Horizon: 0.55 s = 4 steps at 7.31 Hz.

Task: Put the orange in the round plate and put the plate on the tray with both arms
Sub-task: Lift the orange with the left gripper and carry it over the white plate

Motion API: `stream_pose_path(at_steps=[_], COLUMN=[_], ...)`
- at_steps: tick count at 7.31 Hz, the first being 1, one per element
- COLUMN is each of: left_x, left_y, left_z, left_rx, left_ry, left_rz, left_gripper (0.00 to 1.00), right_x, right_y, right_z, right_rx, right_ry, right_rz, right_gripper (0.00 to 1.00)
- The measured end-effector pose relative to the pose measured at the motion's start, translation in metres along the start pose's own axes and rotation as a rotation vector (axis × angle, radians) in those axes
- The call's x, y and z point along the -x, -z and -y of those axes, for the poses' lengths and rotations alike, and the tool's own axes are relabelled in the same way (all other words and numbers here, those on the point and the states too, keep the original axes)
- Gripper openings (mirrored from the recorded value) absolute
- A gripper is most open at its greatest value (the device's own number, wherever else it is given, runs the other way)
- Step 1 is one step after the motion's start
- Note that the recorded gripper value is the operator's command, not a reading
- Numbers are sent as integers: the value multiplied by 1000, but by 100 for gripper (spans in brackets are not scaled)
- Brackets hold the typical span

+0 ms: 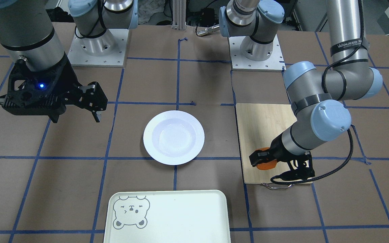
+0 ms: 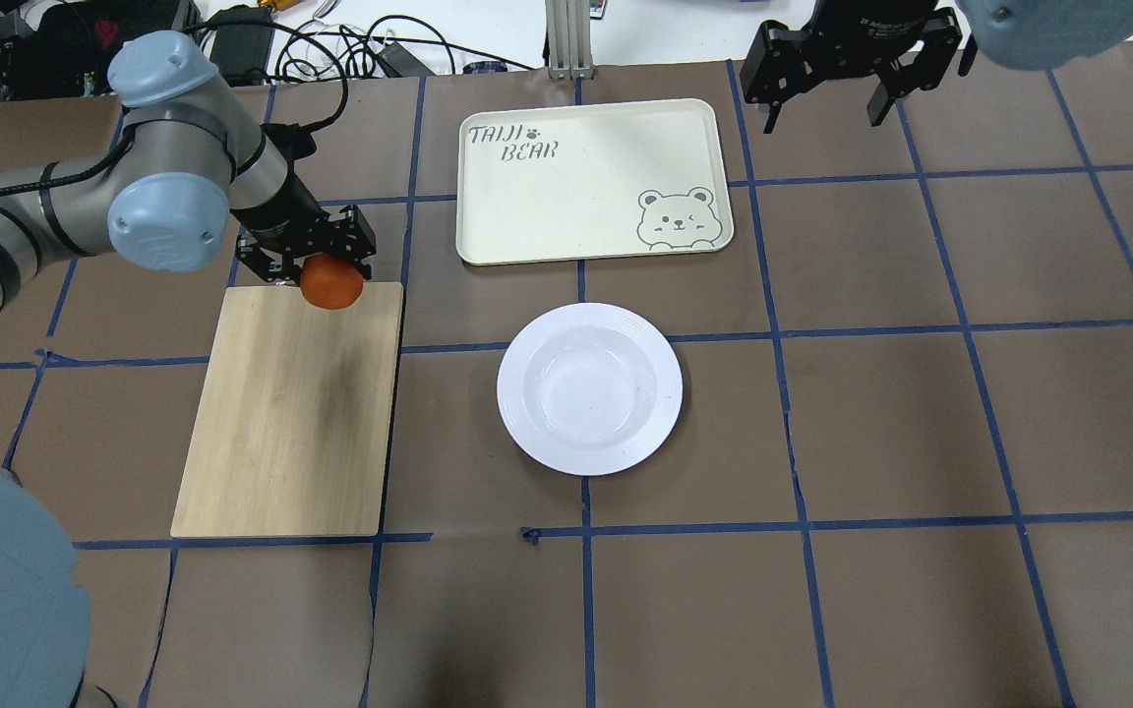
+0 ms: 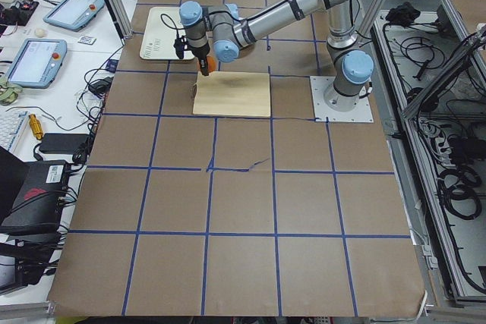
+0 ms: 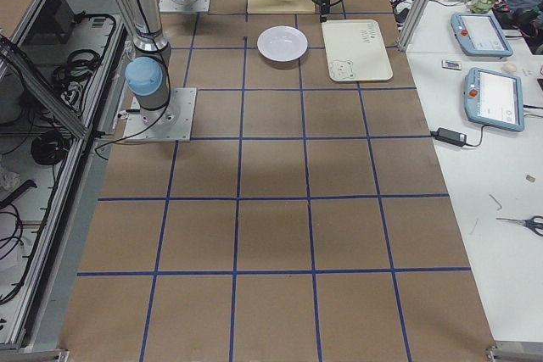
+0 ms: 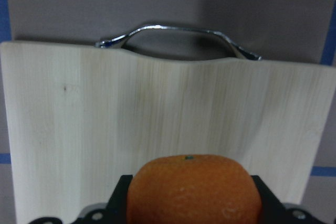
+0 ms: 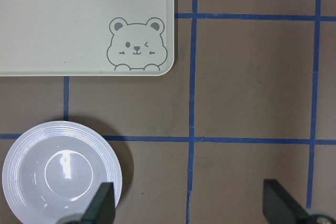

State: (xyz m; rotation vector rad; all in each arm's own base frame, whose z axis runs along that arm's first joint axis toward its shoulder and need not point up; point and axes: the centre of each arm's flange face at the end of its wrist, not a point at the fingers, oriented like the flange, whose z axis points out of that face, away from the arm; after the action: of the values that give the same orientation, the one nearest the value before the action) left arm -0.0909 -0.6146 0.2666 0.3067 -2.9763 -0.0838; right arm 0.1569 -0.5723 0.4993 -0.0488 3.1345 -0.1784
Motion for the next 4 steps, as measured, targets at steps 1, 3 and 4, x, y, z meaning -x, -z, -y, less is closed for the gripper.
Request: stream_pose_path(at_steps=[1,3,4], left_x=[-38,-110,-141], left_y=[-1,-21,-32], left_z=[-9,-40,-60], left_rx=[3,47,70], left_ry=[36,90,104], left_rz=[-34,-78,-77], left_gripper=[0,0,5], right_x=[0,0,0], right_y=[0,0,1], right_z=[0,0,0], right_rx=[0,-1,-1], right_ry=[-1,-1,-1], right_rz=[2,4,3], right_gripper=[100,100,100])
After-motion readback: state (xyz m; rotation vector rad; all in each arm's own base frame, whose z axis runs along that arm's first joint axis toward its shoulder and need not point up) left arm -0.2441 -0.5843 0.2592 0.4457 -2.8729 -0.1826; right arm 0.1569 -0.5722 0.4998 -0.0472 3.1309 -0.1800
